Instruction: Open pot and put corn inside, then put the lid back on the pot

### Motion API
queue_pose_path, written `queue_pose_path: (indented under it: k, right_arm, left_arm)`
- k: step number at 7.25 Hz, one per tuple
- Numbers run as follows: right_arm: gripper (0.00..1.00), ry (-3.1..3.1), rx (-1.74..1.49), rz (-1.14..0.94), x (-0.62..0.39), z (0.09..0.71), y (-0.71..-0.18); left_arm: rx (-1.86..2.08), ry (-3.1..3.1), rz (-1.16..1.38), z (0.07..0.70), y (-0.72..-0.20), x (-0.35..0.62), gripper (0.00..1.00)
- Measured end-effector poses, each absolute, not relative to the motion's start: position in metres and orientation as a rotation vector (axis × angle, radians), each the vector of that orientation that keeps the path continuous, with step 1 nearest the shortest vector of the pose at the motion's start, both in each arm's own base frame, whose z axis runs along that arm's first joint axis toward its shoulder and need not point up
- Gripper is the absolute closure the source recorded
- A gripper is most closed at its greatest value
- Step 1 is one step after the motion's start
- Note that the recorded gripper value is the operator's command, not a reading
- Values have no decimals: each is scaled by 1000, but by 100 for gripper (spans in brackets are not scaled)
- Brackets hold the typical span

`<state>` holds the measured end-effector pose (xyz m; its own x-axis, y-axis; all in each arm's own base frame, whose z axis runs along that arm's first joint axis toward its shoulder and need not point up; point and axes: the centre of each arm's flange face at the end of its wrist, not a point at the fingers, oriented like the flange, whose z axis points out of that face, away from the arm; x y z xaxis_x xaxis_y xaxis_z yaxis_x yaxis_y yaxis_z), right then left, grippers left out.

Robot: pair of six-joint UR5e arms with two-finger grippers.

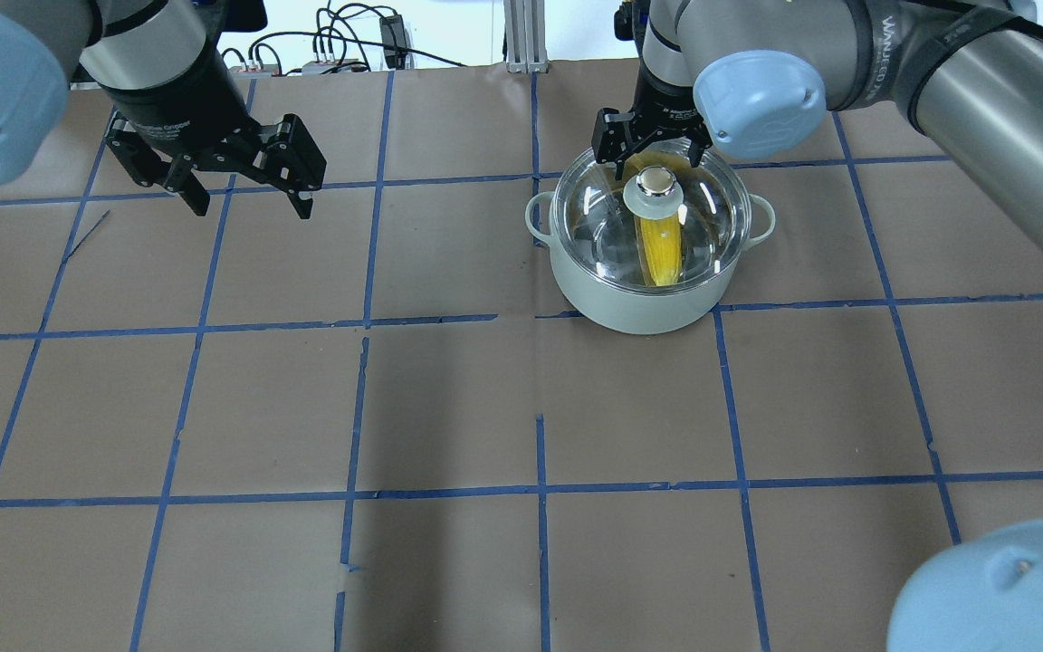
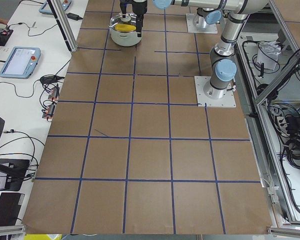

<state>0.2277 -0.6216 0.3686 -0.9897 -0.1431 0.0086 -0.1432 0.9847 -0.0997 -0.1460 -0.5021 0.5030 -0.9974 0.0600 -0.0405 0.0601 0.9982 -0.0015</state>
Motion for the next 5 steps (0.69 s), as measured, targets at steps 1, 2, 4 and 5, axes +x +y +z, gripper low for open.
queue_pose_path:
  k: [1, 2, 4, 5]
  right_arm:
    - [5, -3128, 226, 157, 228, 369, -622]
    - [5, -3128, 226, 156, 228, 368, -621]
    - [5, -3128, 227, 156, 228, 368, -621]
    - [5, -3128, 227, 156, 228, 368, -622]
  left_arm:
    - [89, 3100, -3, 503, -502, -145, 0]
    - [83, 3100, -3, 502, -503, -145, 0]
    - [77, 3100, -1, 502, -503, -144, 0]
    - [77, 3100, 0, 502, -503, -144, 0]
